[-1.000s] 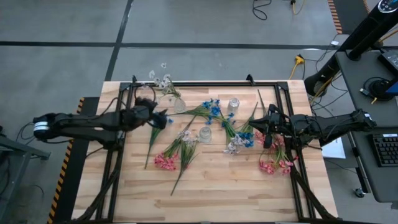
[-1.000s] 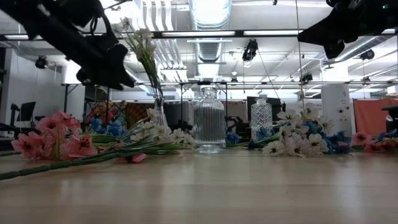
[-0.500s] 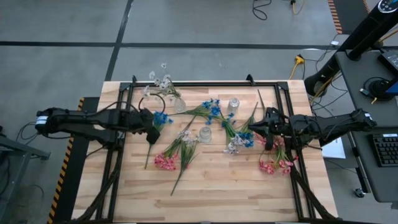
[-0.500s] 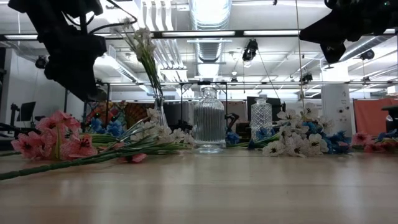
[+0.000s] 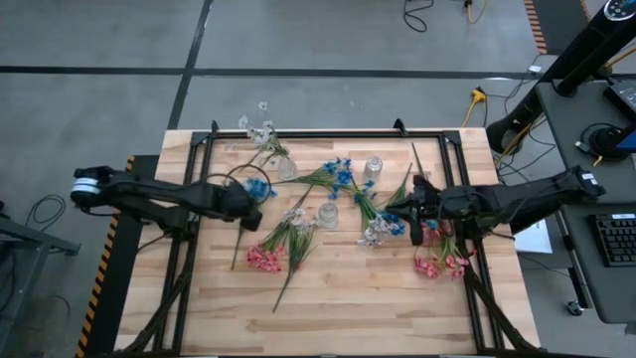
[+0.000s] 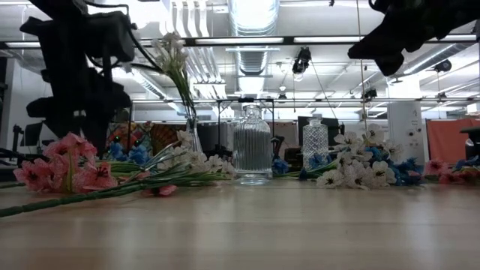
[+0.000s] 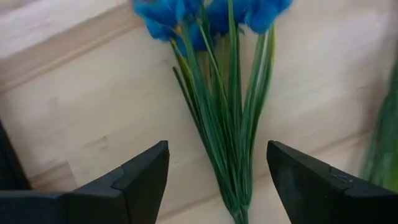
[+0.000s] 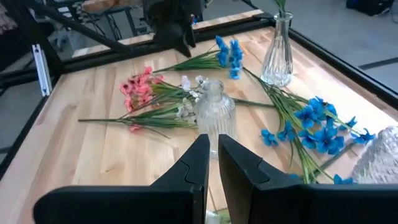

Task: Sort flowers into vase by color
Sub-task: Put the left blue flower into the middle transparent vase

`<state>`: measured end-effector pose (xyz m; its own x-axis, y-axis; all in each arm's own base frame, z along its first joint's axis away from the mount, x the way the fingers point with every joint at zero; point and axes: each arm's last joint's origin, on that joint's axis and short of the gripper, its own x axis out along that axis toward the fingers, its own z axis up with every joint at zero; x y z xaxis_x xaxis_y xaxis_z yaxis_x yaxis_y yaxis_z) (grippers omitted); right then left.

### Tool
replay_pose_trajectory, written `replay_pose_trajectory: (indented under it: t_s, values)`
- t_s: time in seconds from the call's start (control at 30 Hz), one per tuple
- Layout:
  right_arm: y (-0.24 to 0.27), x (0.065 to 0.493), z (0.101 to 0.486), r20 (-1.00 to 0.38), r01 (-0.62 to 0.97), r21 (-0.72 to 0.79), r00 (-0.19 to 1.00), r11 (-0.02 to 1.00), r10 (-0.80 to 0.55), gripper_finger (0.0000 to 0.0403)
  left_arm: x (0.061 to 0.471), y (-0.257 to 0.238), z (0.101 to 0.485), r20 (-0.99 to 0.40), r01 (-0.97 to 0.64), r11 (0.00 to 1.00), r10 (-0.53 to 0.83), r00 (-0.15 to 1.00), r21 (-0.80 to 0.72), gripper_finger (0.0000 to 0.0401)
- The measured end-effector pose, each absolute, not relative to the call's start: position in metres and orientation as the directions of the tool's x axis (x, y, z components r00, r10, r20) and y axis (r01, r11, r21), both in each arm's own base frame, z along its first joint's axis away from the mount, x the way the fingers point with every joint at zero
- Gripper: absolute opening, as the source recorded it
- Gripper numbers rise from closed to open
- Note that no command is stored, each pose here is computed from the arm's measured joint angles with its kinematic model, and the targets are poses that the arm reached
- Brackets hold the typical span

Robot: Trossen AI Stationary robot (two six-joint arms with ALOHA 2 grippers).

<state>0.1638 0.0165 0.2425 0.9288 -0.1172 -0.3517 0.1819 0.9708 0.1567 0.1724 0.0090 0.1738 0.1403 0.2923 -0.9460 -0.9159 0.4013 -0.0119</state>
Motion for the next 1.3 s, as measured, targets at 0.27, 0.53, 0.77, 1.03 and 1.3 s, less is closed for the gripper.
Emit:
replay_pose_trajectory:
  t_s: [0.27,0.53,0.77,1.03,1.3]
  values:
    - [0.018,0.177,0.240,-0.420,0.190,0.131,0.900,0.973,-0.119,0.0028,0.186,0.000,0.159,-0.954,-0.895,0.442,0.288,0.080,0.059,0.0254]
    - [0.019,0.179,0.239,-0.453,0.182,0.142,0.886,0.973,-0.100,0.0028,0.193,-0.004,0.145,-0.953,-0.894,0.438,0.299,0.043,0.097,0.0203]
    - [0.019,0.175,0.244,-0.426,0.178,0.153,0.899,0.972,-0.098,0.0028,0.194,-0.005,0.138,-0.954,-0.901,0.417,0.300,0.012,0.120,0.0101]
    - [0.019,0.174,0.244,-0.423,0.176,0.156,0.901,0.972,-0.095,0.0028,0.191,-0.007,0.142,-0.959,-0.903,0.417,0.283,0.024,0.101,0.0012]
    - [0.019,0.174,0.244,-0.424,0.174,0.154,0.901,0.973,-0.094,0.0028,0.179,-0.010,0.158,-0.964,-0.897,0.436,0.261,0.052,0.070,0.0014]
